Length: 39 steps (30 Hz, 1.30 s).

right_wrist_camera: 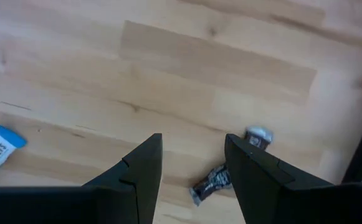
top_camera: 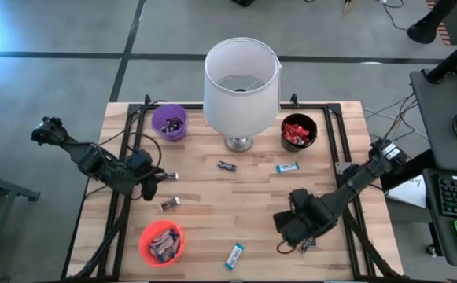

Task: Organize candy in baskets
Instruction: Put the brown chocolate bar into the purple bucket

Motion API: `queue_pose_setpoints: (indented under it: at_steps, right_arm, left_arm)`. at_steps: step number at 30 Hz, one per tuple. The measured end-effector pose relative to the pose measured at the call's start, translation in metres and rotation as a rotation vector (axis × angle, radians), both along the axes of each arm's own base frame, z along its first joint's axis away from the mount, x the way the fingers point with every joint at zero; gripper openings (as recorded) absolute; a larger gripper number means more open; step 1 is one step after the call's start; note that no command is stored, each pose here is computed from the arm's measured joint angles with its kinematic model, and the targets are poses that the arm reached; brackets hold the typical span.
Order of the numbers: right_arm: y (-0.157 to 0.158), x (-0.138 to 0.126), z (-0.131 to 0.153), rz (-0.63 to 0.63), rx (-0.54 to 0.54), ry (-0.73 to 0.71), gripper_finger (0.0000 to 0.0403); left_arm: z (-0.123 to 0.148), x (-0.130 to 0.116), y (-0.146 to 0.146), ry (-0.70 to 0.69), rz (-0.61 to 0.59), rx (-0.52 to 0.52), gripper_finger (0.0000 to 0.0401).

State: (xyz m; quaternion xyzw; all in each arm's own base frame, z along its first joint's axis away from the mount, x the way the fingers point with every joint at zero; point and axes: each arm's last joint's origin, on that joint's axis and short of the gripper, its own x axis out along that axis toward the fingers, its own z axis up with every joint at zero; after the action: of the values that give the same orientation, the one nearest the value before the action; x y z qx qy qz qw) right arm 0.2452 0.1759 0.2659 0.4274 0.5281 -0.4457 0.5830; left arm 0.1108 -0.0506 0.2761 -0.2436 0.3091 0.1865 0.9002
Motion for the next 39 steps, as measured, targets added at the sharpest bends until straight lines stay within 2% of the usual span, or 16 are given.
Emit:
queue_pose_setpoints:
  at_steps: [4,11,15,19,29,35,37,39]
  right_arm:
    - [0.013,-0.012,-0.007,-0.084,-0.025,-0.015,0.0164]
    - [0.029,-0.026,-0.021,-0.157,-0.032,-0.039,0.0164]
    - [0.034,-0.026,-0.031,-0.15,-0.059,-0.02,0.0164]
    - [0.042,-0.019,-0.046,-0.152,-0.061,-0.019,0.0164]
    - [0.062,0.0,-0.077,-0.171,0.041,-0.033,0.0164]
    - [0.066,0.007,-0.082,-0.162,0.045,-0.042,0.0164]
    - [0.067,0.009,-0.08,-0.132,0.055,-0.051,0.0164]
    - [0.07,0.012,-0.076,-0.051,0.072,-0.071,0.0164]
  left_arm:
    - [0.014,-0.006,0.005,-0.023,0.032,0.031,0.013]
    - [0.049,-0.019,0.014,-0.015,0.054,0.07,0.013]
    - [0.065,-0.025,0.019,-0.008,0.032,0.134,0.013]
    - [0.068,-0.031,0.023,-0.001,-0.003,0.179,0.013]
    - [0.067,-0.047,0.033,0.009,-0.025,0.193,0.013]
    - [0.068,-0.052,0.035,-0.004,-0.028,0.189,0.013]
    - [0.068,-0.052,0.036,-0.006,-0.029,0.186,0.013]
    - [0.068,-0.052,0.036,-0.005,-0.031,0.183,0.013]
